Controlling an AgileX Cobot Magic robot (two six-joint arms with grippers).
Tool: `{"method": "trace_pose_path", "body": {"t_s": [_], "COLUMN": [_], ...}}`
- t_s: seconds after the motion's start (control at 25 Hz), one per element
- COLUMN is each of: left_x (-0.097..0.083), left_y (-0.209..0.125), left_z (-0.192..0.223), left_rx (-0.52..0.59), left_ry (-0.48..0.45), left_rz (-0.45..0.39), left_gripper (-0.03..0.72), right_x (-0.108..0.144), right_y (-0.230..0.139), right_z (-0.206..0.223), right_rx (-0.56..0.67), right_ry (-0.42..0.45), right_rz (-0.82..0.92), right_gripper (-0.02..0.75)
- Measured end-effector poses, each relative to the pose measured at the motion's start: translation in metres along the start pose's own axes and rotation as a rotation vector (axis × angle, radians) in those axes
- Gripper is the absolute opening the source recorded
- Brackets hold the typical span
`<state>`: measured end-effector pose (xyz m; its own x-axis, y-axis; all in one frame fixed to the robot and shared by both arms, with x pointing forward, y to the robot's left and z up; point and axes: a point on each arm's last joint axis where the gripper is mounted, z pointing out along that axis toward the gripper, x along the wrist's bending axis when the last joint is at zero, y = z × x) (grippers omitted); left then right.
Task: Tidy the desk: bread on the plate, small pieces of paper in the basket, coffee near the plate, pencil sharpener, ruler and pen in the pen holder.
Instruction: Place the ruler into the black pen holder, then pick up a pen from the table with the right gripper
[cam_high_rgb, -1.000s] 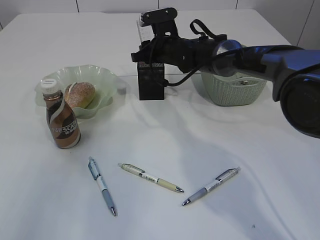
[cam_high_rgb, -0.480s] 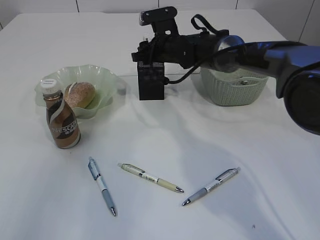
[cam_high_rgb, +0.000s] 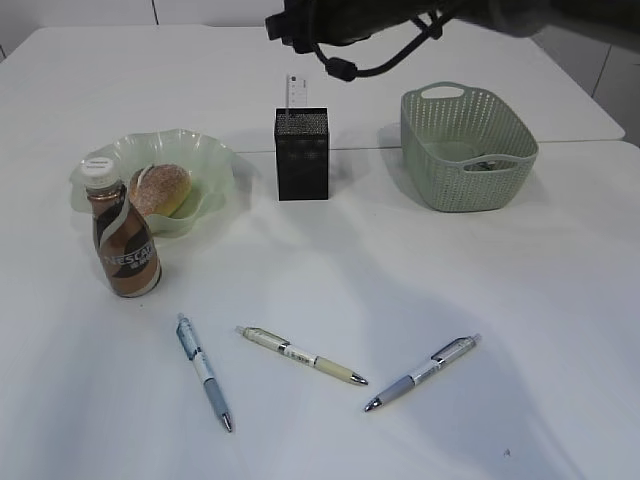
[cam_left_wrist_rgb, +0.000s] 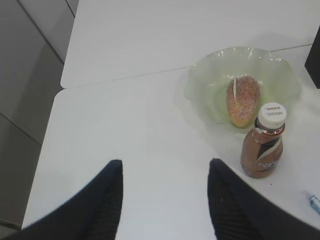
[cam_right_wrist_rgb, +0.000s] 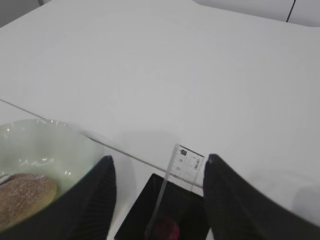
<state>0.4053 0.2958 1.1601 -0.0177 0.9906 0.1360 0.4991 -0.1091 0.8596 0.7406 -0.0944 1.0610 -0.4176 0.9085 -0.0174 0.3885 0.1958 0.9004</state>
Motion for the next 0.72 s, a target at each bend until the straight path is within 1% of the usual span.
{"method": "trace_pose_path", "body": {"t_s": [0.04, 0.08, 0.12, 0.28, 0.32, 0.36, 0.4, 0.44, 0.48, 0.52, 0.6, 0.64, 0.68, 0.72], "left_x": [0.0, 0.0, -0.001, -0.002, -0.003, -0.003, -0.003, -0.003, -0.003, -0.004, -0.004, -0.005, -0.005, -0.006], "left_y": [0.0, 0.0, 0.0, 0.0, -0.001, -0.001, -0.002, -0.003, -0.004, -0.006, -0.007, -0.008, -0.009, -0.009], "left_z": [0.0, 0.0, 0.0, 0.0, 0.0, 0.0, 0.0, 0.0, 0.0, 0.0, 0.0, 0.0, -0.001, -0.001], "left_rx": [0.0, 0.0, 0.001, 0.005, 0.008, 0.015, 0.025, 0.037, 0.049, 0.063, 0.082, 0.093, 0.102, 0.106], "left_ry": [0.0, -0.001, -0.006, -0.026, -0.028, -0.029, -0.03, -0.033, -0.036, -0.038, -0.044, -0.049, -0.057, -0.062], "left_rz": [0.0, -0.001, -0.006, -0.029, -0.032, -0.034, -0.037, -0.043, -0.048, -0.052, -0.062, -0.068, -0.077, -0.083], "left_gripper": [0.384, 0.384, 0.384, 0.384, 0.384, 0.384, 0.384, 0.384, 0.384, 0.384, 0.384, 0.384, 0.384, 0.384], "right_x": [0.001, 0.001, 0.002, 0.002, 0.008, 0.01, 0.011, 0.014, 0.014, 0.017, 0.018, 0.025, 0.025, 0.036], "right_y": [0.005, 0.006, 0.013, 0.013, 0.025, 0.024, 0.024, 0.019, 0.019, 0.014, 0.012, 0.005, 0.003, 0.002], "right_z": [-0.009, -0.011, -0.023, -0.023, -0.065, -0.072, -0.076, -0.082, -0.083, -0.086, -0.087, -0.092, -0.093, -0.095], "right_rx": [0.03, 0.034, 0.06, 0.06, 0.229, 0.283, 0.304, 0.381, 0.388, 0.461, 0.484, 0.563, 0.59, 0.598], "right_ry": [0.007, 0.009, 0.016, 0.016, 0.077, 0.098, 0.107, 0.136, 0.14, 0.173, 0.185, 0.234, 0.254, 0.292], "right_rz": [0.001, 0.003, 0.003, 0.003, 0.034, 0.045, 0.049, 0.051, 0.05, 0.037, 0.027, -0.038, -0.081, -0.12], "right_gripper": [0.447, 0.447, 0.447, 0.447, 0.447, 0.447, 0.447, 0.447, 0.447, 0.447, 0.447, 0.446, 0.447, 0.447]}}
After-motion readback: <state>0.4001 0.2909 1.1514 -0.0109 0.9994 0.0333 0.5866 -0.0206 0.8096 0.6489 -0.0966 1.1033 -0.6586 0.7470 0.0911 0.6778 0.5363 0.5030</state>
